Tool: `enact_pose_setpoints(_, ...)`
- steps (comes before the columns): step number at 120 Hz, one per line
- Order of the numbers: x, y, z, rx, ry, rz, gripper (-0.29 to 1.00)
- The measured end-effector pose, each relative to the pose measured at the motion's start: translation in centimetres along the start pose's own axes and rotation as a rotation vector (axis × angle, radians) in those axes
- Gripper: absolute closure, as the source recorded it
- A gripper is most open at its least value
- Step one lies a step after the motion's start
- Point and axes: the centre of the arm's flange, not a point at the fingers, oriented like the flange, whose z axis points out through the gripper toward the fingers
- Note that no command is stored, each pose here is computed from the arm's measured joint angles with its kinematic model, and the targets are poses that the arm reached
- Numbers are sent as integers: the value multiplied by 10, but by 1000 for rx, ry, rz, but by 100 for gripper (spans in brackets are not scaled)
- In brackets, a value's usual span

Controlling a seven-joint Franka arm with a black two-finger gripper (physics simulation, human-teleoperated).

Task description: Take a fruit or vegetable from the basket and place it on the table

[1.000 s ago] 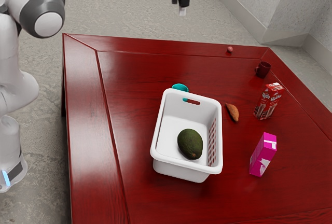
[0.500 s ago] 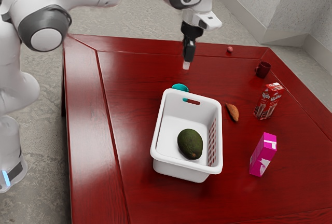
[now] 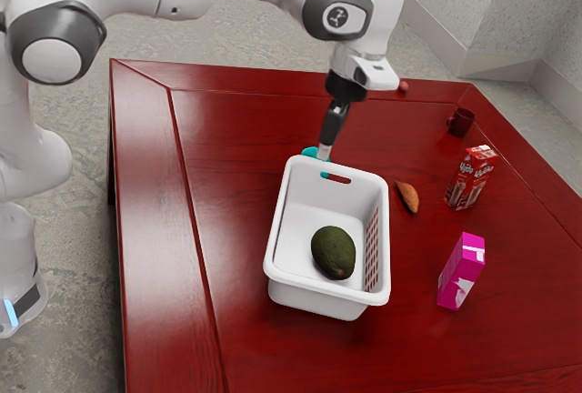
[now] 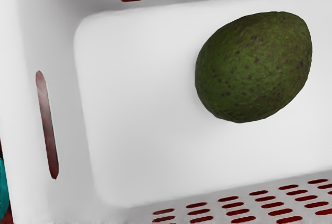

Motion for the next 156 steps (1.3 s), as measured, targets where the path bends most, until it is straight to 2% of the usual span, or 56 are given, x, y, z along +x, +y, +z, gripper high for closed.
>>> enact_pose_setpoints(44, 16, 17, 36, 13, -34, 54, 2)
enact_pose_setpoints(104, 66, 104, 97, 38, -15, 239, 2)
enact_pose_setpoints(131, 73, 99, 112, 74, 31, 236, 2)
enact_pose_setpoints(156, 71, 91, 134, 91, 37, 221, 2)
